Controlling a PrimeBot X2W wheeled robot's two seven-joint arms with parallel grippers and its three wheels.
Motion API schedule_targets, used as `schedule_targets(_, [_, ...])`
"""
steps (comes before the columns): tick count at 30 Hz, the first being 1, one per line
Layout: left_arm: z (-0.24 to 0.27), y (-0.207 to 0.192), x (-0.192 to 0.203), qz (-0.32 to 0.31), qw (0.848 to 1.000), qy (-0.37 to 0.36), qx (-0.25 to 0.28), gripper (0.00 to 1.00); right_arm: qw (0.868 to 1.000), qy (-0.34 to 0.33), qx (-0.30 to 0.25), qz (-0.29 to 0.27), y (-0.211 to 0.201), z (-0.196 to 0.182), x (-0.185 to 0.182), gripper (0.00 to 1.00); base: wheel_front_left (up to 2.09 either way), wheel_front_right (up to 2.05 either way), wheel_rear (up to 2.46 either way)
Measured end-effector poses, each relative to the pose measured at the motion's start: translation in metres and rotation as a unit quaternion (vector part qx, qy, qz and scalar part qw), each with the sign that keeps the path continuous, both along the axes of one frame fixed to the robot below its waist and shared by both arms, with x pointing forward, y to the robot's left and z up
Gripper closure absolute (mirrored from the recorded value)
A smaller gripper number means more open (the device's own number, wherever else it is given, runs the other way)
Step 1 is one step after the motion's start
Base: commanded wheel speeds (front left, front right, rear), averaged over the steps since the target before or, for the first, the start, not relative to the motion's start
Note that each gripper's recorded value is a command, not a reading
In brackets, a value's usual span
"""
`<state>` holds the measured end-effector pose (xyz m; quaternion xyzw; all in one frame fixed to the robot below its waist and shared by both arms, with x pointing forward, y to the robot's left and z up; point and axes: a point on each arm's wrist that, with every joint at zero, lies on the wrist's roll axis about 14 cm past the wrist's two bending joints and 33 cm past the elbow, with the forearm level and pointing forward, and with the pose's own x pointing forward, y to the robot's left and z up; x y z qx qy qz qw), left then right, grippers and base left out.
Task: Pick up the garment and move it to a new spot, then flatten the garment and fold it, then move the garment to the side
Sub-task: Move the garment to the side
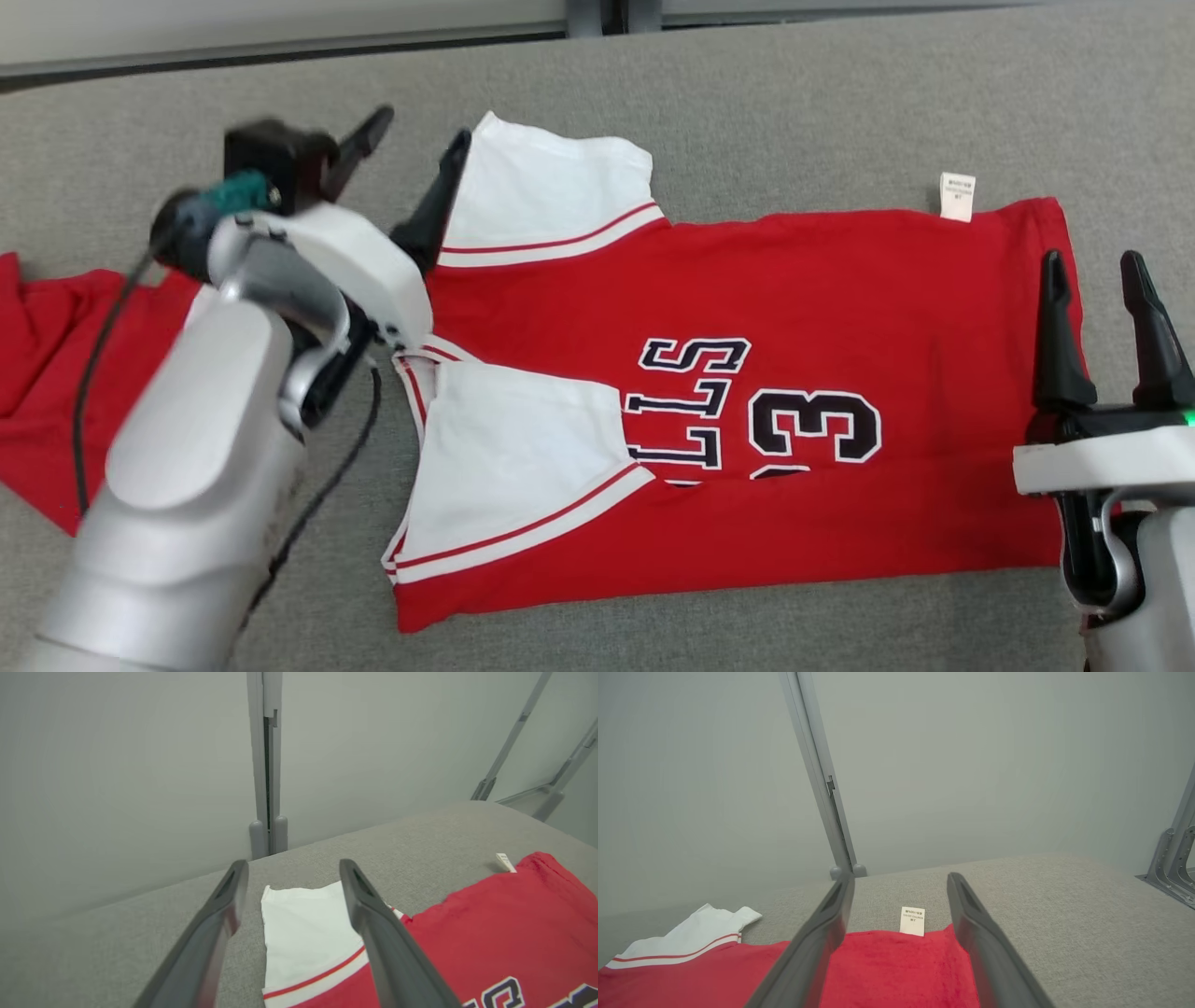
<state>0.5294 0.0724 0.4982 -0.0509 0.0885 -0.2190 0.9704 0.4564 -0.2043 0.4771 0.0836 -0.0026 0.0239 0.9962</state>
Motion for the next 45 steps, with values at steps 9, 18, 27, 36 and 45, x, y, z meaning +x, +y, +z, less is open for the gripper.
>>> schedule_targets(9, [-0.043,-0.009,0.059,-0.059,0.983,0.131,0.111,0.0,1.0,0.003,-0.017,-0.001,-0.005,-0.01,0.024,0.0,0.0,0.0,0.0])
schedule_targets(18, [-0.102,-0.025,0.068,-0.114,0.956,0.201,0.181,0.0,1.0,0.007,-0.022,-0.016,-0.017,-0.018,0.03,0.0,0.0,0.0,0.0])
schedule_targets(27, [-0.131,-0.033,0.083,-0.128,0.949,0.217,0.189,0.0,0.999,0.028,-0.026,-0.029,-0.023,-0.033,0.021,0.0,0.0,0.0,0.0])
schedule_targets(36, [-0.151,-0.037,0.096,-0.132,0.944,0.234,0.193,0.05,0.998,0.041,-0.029,-0.031,-0.027,-0.043,0.021,0.0,0.0,0.0,0.0])
schedule_targets(45, [-0.14,-0.043,0.081,-0.144,0.943,0.251,0.167,1.0,0.998,0.028,-0.04,-0.028,-0.03,-0.033,0.029,0.0,0.0,0.0,0.0])
